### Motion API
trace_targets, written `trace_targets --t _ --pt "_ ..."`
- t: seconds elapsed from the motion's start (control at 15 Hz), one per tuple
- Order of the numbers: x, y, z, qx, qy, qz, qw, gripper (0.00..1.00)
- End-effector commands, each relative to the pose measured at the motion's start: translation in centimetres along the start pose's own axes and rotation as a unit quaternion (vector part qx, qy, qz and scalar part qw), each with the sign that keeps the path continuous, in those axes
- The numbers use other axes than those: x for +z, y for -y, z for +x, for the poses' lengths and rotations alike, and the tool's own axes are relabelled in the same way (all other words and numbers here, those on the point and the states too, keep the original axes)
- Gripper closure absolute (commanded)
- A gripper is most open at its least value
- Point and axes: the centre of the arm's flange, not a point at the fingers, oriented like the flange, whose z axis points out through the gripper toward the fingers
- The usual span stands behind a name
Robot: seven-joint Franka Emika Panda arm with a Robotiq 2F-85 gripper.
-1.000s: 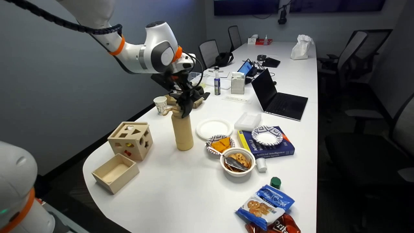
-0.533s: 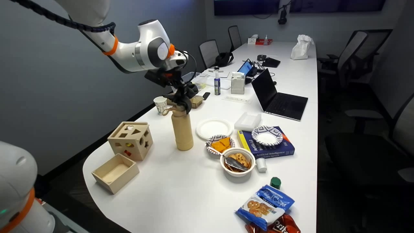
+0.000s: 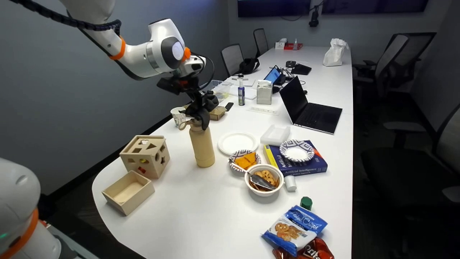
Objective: Use the towel to wipe the bottle
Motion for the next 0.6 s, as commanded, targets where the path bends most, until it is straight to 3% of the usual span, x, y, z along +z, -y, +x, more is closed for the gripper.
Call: trace_targets --t 0.0,0.53 --pt "0.7 0.2 -1.4 -0.002 0.033 -0.016 0.9993 0.97" --pt "0.5 1.5 -1.6 0.001 0.017 -0.007 0.9998 0.97"
